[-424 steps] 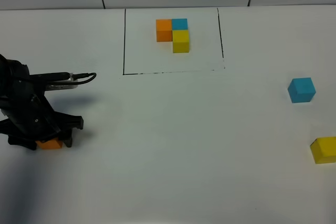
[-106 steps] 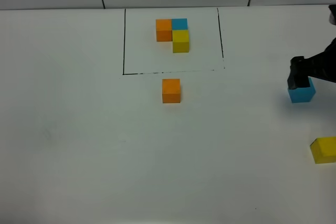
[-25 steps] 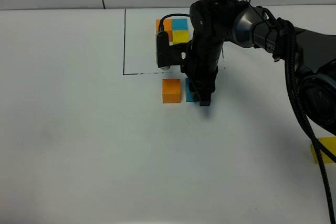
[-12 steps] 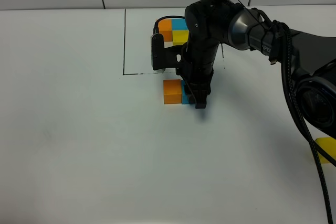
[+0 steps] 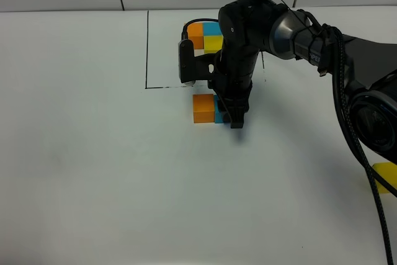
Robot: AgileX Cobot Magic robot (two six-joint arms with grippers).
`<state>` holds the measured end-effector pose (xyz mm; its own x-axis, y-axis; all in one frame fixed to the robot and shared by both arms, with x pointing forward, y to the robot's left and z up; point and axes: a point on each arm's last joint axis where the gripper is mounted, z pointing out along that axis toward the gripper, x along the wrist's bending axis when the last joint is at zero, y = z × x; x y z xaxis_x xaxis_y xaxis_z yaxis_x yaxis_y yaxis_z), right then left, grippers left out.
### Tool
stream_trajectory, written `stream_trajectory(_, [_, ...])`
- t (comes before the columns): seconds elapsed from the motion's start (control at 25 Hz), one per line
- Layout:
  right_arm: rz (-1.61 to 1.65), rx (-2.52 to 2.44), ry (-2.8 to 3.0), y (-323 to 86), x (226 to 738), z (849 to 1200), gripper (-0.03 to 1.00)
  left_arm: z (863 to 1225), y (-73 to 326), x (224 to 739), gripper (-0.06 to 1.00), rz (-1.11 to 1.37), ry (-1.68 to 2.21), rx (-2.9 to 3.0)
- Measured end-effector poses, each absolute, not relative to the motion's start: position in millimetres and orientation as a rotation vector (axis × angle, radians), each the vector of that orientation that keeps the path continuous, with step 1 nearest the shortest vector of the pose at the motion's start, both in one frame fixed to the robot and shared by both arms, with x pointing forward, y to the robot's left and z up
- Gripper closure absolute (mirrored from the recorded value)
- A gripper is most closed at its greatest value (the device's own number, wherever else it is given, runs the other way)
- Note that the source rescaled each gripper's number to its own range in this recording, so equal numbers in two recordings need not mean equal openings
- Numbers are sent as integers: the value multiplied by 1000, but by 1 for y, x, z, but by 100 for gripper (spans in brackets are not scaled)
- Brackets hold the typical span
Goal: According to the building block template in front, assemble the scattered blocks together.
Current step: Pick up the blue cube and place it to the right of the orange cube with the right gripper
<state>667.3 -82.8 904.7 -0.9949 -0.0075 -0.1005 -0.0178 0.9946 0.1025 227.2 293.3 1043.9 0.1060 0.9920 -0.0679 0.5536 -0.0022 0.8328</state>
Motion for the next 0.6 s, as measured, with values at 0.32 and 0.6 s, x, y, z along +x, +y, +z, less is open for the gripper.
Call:
stream_trajectory(0.32, [168, 26, 3040, -82, 667, 905, 95, 1044, 293, 227, 32, 754, 1538, 1650])
stream_trajectory(0.6, [175, 41, 3038, -82, 668, 904, 90, 1044, 293, 227, 32, 754, 1538, 1650])
